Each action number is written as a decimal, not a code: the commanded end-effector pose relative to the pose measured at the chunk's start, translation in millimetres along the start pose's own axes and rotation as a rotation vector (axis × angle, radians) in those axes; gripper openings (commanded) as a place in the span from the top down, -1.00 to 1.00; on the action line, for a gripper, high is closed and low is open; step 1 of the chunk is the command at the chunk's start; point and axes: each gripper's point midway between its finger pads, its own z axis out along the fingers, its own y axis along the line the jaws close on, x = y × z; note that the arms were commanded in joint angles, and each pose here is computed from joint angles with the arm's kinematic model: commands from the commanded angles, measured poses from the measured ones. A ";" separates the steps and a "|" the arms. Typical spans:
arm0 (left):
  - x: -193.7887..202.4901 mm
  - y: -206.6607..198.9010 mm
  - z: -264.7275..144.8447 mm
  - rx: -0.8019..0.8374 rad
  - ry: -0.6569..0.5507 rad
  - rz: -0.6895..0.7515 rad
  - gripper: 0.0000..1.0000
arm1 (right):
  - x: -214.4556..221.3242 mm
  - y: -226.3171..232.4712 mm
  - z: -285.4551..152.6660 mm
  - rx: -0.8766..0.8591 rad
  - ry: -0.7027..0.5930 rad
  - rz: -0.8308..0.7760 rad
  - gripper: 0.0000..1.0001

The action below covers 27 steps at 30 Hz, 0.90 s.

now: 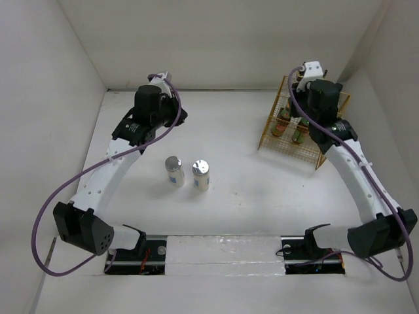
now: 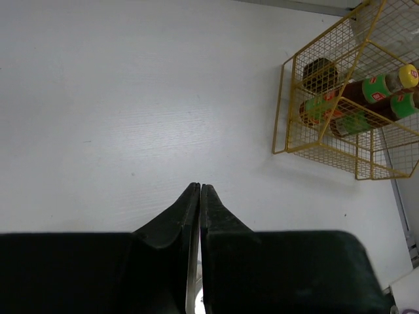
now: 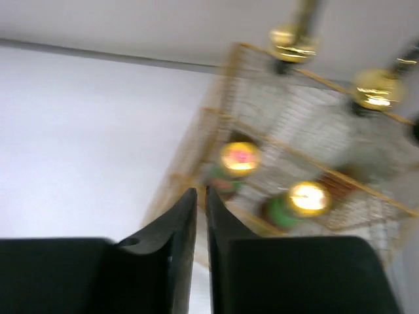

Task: Organize the condiment bottles

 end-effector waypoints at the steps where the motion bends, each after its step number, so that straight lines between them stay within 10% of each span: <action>1: -12.1 -3.1 -15.5 0.001 -0.062 0.014 1.00 | 4.0 65.5 -22.4 -0.221 -0.003 -0.034 0.75; 5: -14.0 3.1 -22.0 -0.037 -0.076 0.013 1.00 | 49.6 197.9 -66.8 -0.640 0.091 -0.217 0.92; 8: -10.5 8.5 -24.3 -0.060 -0.073 0.012 0.94 | 77.0 245.4 -86.2 -0.799 0.142 -0.295 -0.35; 11: -4.2 13.5 -26.5 -0.079 -0.056 0.021 0.35 | 98.6 283.9 -102.5 -0.936 0.171 -0.344 -0.99; 14: 5.9 26.5 -25.8 -0.128 -0.014 0.025 0.03 | 116.3 314.4 -112.1 -1.020 0.207 -0.400 -0.99; 27: 5.2 32.6 -39.4 -0.139 -0.035 0.018 -0.02 | 165.5 367.6 -100.7 -1.050 0.269 -0.448 -0.94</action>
